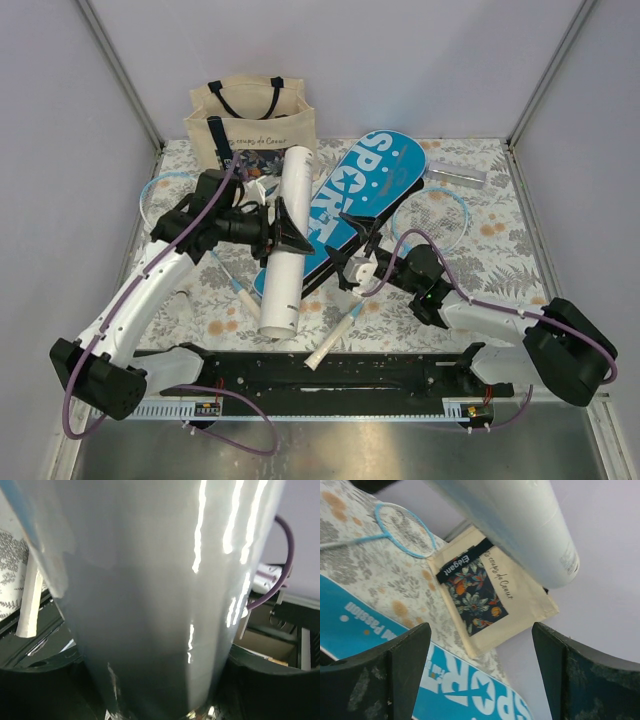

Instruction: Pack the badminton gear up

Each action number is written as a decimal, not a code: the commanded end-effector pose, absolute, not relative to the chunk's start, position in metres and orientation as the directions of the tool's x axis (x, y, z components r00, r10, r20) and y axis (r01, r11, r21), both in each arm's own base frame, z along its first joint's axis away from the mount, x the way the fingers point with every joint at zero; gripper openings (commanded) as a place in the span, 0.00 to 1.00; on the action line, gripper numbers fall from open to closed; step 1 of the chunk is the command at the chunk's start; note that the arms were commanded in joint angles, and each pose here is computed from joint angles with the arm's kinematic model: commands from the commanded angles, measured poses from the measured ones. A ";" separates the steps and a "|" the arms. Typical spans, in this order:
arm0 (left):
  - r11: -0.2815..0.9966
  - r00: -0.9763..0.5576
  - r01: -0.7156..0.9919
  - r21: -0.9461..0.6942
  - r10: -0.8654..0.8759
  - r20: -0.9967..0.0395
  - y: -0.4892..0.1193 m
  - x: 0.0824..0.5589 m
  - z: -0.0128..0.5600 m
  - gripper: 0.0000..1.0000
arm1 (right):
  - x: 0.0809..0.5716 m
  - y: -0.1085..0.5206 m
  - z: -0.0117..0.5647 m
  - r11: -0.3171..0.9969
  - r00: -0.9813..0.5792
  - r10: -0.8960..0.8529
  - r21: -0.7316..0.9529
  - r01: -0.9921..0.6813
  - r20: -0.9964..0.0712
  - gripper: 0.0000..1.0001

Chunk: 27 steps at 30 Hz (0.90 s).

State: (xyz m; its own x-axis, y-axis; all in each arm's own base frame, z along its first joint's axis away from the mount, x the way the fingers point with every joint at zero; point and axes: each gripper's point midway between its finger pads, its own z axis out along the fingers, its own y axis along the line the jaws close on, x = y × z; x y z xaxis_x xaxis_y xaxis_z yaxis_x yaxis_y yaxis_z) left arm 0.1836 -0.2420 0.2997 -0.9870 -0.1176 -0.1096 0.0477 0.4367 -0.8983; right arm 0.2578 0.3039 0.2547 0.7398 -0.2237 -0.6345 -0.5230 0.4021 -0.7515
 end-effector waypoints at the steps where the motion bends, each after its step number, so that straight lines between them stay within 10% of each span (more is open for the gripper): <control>1: 0.391 -0.990 0.127 -0.911 0.001 -0.138 -0.249 0.160 0.304 0.48 | 0.280 0.298 0.302 0.454 0.844 -0.304 -0.846 -0.280 -0.443 0.92; 27: 0.348 -0.985 0.074 -0.935 0.173 -0.013 -0.260 0.120 0.306 0.51 | 0.265 0.339 0.321 0.287 0.962 -0.164 -0.943 -0.167 -0.220 0.92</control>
State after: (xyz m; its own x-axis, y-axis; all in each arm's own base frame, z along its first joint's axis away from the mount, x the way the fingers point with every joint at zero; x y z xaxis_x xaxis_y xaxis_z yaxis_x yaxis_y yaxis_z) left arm 0.1297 -0.2532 0.2787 -0.9958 0.0730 0.0545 -0.0155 0.4531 -0.8913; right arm 0.2797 0.3298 0.3002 0.9227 -0.2455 -0.2972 -0.2218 0.2924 -0.9302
